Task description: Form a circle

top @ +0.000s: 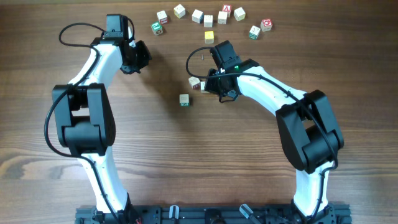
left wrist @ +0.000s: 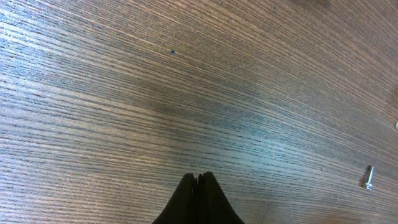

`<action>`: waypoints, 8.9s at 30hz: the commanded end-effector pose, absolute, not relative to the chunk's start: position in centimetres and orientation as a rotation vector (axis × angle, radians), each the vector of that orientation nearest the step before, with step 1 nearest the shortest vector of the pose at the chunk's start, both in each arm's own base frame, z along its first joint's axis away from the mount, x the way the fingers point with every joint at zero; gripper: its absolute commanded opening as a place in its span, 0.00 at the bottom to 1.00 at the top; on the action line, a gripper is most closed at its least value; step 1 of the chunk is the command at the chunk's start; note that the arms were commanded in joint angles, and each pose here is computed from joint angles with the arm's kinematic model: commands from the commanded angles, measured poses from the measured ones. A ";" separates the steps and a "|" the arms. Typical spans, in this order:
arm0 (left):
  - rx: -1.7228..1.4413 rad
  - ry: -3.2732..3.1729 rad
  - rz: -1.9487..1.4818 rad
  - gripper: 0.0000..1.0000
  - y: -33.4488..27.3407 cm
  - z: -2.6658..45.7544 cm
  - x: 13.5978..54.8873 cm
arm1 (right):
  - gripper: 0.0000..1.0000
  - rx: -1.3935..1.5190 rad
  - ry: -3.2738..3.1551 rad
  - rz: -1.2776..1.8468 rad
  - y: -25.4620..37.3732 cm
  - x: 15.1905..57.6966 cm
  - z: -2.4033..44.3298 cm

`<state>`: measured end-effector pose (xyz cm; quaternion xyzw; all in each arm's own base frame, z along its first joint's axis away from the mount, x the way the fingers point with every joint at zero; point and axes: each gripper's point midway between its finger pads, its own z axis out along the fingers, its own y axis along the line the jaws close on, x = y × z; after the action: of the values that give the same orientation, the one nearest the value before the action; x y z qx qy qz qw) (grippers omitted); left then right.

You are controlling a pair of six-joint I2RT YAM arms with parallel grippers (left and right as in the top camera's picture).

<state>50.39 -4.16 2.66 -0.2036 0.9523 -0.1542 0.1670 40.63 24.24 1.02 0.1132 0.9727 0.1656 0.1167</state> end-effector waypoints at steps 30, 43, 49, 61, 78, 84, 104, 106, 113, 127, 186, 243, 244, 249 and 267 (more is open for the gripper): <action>-0.582 2.684 -0.439 0.04 -4.2 3.7 50.9 | 0.05 0.307 2.852 0.492 24.6 40.9 0.9; -0.463 2.663 -0.468 0.04 -4.8 6.9 50.6 | 0.04 0.398 2.800 0.348 21.0 42.5 1.1; -0.194 2.802 -0.414 0.11 -6.3 9.6 45.6 | 0.08 0.516 2.795 0.303 17.1 43.6 0.9; 0.577 2.845 -0.368 0.65 -13.6 8.7 40.4 | 0.42 0.585 2.720 0.086 13.0 44.6 0.7; 0.713 2.892 -0.352 0.49 -16.4 0.9 35.3 | 0.47 0.592 2.711 0.048 12.5 44.5 0.6; 0.671 2.848 -0.358 0.41 -16.8 1.1 36.5 | 0.47 0.592 2.712 0.047 12.5 44.5 0.5; 0.915 2.673 -0.195 0.26 -17.4 1.5 38.6 | 0.46 0.592 2.711 0.048 12.5 44.6 0.3; 0.928 2.639 -0.198 0.26 -18.1 1.7 39.0 | 0.46 0.592 2.711 0.048 12.5 44.6 0.3; 0.943 2.642 -0.201 0.26 -18.4 1.6 38.7 | 0.46 0.592 2.711 0.048 12.5 44.6 0.3; 0.967 2.736 -0.199 0.30 -17.6 1.0 36.6 | 0.46 0.590 2.678 0.061 12.6 45.3 0.6; 0.987 2.615 -0.184 0.35 -19.8 1.7 38.3 | 0.46 0.589 2.659 0.046 12.3 45.5 0.3; 0.065 2.264 -0.174 1.00 -5.6 19.7 46.6 | 0.88 0.499 2.805 0.358 16.6 43.6 0.0; 0.013 2.267 -0.181 1.00 -4.9 19.6 46.7 | 0.88 0.480 2.815 0.394 17.1 43.5 0.1; -0.208 2.278 -0.189 1.00 -0.8 18.6 47.2 | 0.82 0.442 2.813 0.465 17.9 43.6 0.8; -0.314 2.470 -0.592 0.10 -6.9 6.1 49.4 | 0.40 0.271 2.710 0.406 17.8 46.5 3.3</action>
<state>49.67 -3.80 8.70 -0.1106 0.9225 -0.1750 0.3257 45.37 18.52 2.59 0.0950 0.9668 0.1701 0.1654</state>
